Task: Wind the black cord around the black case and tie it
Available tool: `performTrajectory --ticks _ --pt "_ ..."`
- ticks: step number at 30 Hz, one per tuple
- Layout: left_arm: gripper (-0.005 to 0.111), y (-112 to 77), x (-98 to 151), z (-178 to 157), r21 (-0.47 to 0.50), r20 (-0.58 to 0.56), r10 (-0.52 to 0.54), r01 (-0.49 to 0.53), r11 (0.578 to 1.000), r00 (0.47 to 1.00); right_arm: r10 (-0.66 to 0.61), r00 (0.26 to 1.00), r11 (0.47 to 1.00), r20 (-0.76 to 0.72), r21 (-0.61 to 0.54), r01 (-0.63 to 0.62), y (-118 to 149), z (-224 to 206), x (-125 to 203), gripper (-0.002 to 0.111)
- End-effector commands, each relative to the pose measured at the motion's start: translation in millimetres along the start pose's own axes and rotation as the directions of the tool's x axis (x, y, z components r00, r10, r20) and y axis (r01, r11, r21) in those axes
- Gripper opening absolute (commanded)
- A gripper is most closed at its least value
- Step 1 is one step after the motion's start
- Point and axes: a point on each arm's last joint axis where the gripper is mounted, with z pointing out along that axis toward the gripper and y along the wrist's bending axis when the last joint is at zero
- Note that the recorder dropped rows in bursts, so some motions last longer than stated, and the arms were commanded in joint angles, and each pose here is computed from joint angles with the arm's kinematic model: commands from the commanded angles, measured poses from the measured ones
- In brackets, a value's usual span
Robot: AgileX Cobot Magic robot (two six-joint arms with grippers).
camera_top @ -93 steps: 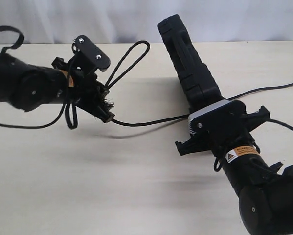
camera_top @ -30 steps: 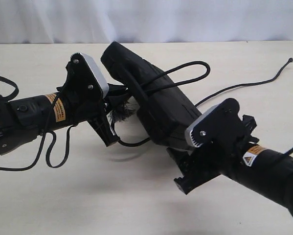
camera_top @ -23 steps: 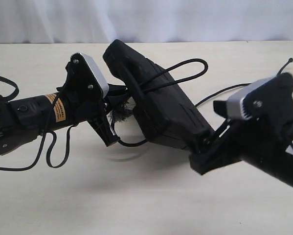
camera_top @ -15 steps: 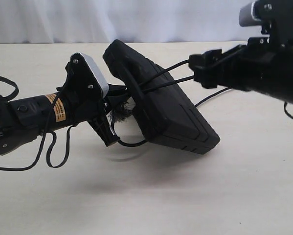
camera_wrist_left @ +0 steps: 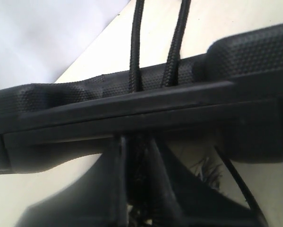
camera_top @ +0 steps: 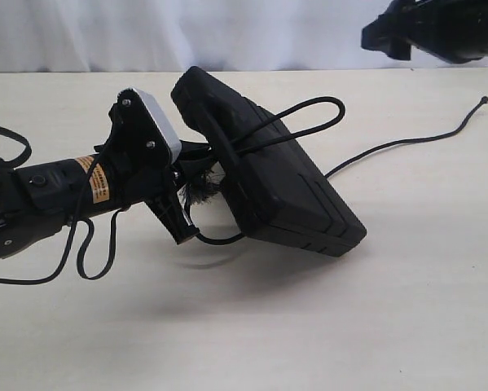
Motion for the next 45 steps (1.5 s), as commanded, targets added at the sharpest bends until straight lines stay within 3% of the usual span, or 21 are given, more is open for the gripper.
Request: performTrajectory --ticks 1,3,7,9,15,21,29,33,38,42,45 --pt "0.0 -0.5 -3.1 -0.1 -0.003 0.023 -0.011 0.011 1.0 1.0 0.07 0.958 0.969 -0.278 0.249 0.002 -25.7 -4.4 -2.0 0.073" --pt "0.0 -0.4 -3.7 -0.1 -0.004 0.029 -0.011 0.011 1.0 1.0 0.047 0.935 0.983 -0.353 0.182 0.019 -20.8 -2.5 -2.2 0.073" --pt "0.0 -0.4 -3.7 -0.1 -0.004 0.029 -0.011 0.011 1.0 1.0 0.009 0.936 0.995 -0.351 -0.086 -0.042 4.7 6.1 -1.9 0.073" --pt "0.0 -0.4 -3.7 -0.1 -0.004 0.029 -0.011 0.011 1.0 1.0 -0.018 0.937 0.992 -0.348 -0.124 -0.027 12.5 12.6 -0.9 0.073" --pt "0.0 -0.4 -3.7 -0.1 -0.004 0.029 -0.011 0.011 1.0 1.0 -0.109 0.938 0.985 -0.329 -0.166 0.056 43.5 38.4 5.4 0.073" --pt "0.0 -0.4 -3.7 -0.1 -0.004 0.029 -0.011 0.011 1.0 1.0 -0.107 0.92 0.994 -0.376 -0.043 0.098 32.1 63.0 16.2 0.073" --pt "0.0 -0.4 -3.7 -0.1 -0.004 0.029 -0.011 0.011 1.0 1.0 -0.099 0.913 0.993 -0.396 -0.095 0.066 32.3 90.4 28.9 0.072" --pt "0.0 -0.4 -3.7 -0.1 -0.004 0.029 -0.011 0.011 1.0 1.0 -0.104 0.911 0.991 -0.399 -0.122 0.06 33.8 95.1 31.6 0.058" --pt "0.0 0.7 -3.5 -0.1 -0.016 0.028 -0.025 0.026 1.0 0.999 -0.106 0.914 0.991 -0.393 -0.12 0.063 33.8 94.1 30.5 0.006" --pt "0.002 0.7 -3.5 -0.1 -0.016 0.028 -0.021 0.021 1.0 0.999 -0.104 0.927 0.991 -0.359 -0.113 0.067 34.7 88.5 24.5 0.004" --pt "0.014 0.6 -3.1 -0.1 -0.015 0.023 -0.021 0.021 1.0 1.0 -0.094 0.939 0.992 -0.33 -0.106 0.063 35.7 82.9 19.1 0.004"
